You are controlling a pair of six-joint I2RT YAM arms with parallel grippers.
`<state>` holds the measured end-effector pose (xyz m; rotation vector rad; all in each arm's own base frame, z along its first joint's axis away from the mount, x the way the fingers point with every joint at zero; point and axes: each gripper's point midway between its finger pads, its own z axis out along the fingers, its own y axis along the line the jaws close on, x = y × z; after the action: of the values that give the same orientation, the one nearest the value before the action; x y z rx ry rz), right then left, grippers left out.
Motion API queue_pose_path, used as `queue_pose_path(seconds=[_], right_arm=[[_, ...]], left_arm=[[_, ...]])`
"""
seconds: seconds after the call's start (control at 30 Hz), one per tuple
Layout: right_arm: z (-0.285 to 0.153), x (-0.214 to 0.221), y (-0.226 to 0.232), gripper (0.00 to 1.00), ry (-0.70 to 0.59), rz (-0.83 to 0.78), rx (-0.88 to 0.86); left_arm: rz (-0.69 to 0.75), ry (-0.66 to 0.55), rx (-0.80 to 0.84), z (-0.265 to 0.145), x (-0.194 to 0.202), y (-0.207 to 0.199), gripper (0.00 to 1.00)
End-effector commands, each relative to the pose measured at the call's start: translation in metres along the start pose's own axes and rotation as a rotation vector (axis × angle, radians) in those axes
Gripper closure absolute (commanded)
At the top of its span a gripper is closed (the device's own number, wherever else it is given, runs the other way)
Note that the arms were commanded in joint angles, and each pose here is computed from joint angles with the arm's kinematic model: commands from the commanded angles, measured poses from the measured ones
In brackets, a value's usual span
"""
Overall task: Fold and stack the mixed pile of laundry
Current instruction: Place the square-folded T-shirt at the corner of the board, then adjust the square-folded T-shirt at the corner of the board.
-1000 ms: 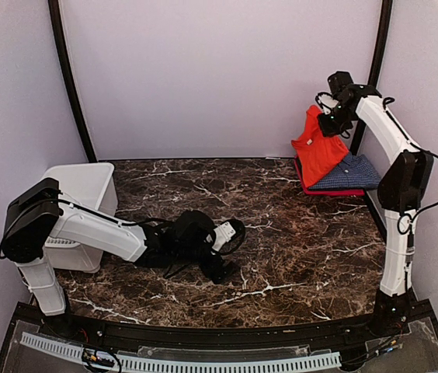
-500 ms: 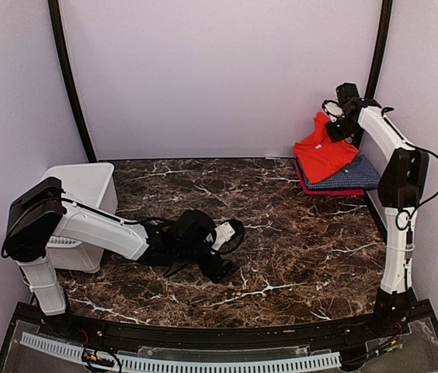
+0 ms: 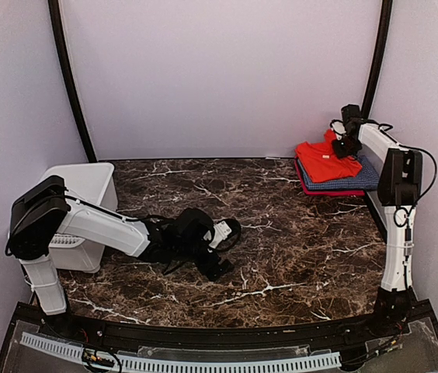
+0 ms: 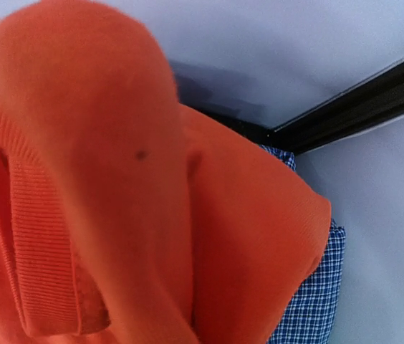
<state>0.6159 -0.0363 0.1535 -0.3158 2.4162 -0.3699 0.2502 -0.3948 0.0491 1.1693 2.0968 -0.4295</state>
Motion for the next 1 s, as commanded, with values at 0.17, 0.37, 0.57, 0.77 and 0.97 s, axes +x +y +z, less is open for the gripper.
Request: queue_pose_path(seconds=[0.17, 0.37, 0.57, 0.77, 0.97], right_arm=[[0.017, 0.025, -0.067, 0.67, 0.041, 0.2, 0.161], [0.0, 0.036, -0.11, 0.49, 0.041, 0.329, 0.235], [-0.028, 0.01, -0.102, 0.45, -0.061, 0.358, 0.109], [-0.053, -0.022, -0.055, 0.53, -0.183, 0.363, -0.18], [-0.04, -0.023, -0.013, 0.74, -0.162, 0.352, -0.307]], left_arm=[[-0.02, 0.009, -0.001, -0.001, -0.004, 0.006, 0.01], [-0.023, 0.017, -0.01, -0.001, -0.004, 0.009, 0.01], [-0.072, 0.01, -0.011, -0.003, -0.007, 0.011, 0.01], [-0.086, -0.006, -0.012, -0.007, -0.009, 0.013, 0.01], [-0.098, -0.013, -0.011, -0.006, -0.009, 0.013, 0.01]])
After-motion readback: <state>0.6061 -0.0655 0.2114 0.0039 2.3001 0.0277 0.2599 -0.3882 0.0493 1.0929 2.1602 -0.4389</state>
